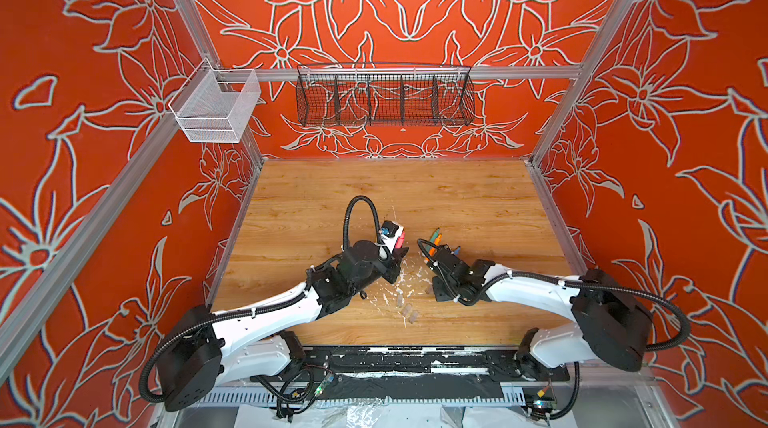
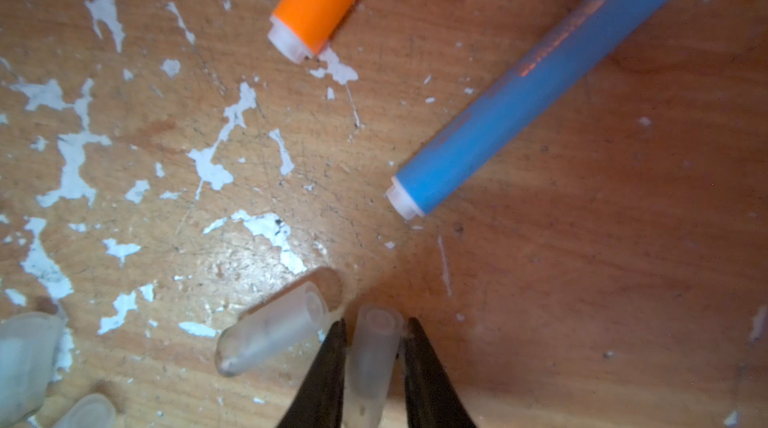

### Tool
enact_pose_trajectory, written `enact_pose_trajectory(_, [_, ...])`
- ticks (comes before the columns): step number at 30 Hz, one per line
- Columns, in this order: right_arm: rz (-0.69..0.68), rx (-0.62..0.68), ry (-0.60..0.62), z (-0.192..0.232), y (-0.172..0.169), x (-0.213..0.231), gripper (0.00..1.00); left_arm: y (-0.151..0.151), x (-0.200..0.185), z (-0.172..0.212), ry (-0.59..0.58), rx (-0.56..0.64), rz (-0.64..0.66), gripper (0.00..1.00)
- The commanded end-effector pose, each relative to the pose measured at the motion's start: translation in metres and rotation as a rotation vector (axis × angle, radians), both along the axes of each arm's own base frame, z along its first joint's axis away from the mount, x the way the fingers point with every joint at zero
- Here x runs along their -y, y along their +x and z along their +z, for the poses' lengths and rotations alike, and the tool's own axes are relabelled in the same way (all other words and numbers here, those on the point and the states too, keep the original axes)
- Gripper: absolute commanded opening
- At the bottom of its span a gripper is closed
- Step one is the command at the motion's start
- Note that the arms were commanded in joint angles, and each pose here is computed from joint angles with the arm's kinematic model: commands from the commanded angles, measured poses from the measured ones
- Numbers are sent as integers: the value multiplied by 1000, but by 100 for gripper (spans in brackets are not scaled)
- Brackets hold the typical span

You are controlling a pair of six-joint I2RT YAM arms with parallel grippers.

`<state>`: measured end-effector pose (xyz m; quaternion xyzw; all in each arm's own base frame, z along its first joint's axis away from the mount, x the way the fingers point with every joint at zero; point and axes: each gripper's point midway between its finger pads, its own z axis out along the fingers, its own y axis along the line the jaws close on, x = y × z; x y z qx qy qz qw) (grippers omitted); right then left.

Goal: Insert the pens into the pen caps
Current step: 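Close the right gripper on a translucent cap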

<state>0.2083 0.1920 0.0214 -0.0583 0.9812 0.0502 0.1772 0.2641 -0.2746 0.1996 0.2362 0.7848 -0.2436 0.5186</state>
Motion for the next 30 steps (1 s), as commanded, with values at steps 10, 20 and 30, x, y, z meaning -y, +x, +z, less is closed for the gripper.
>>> enact_pose_trajectory(10, [-11,-19,-90,-16,-6,17,16,0,-3,9,-28,35,10,0])
enact_pose_trajectory(20, [-31,2,-80,-13,-6,21,9,-2,-2,10,-32,34,2,0])
enact_pose_trajectory(30, [-25,1,-87,-14,-6,21,25,-2,-2,11,-35,36,0,0])
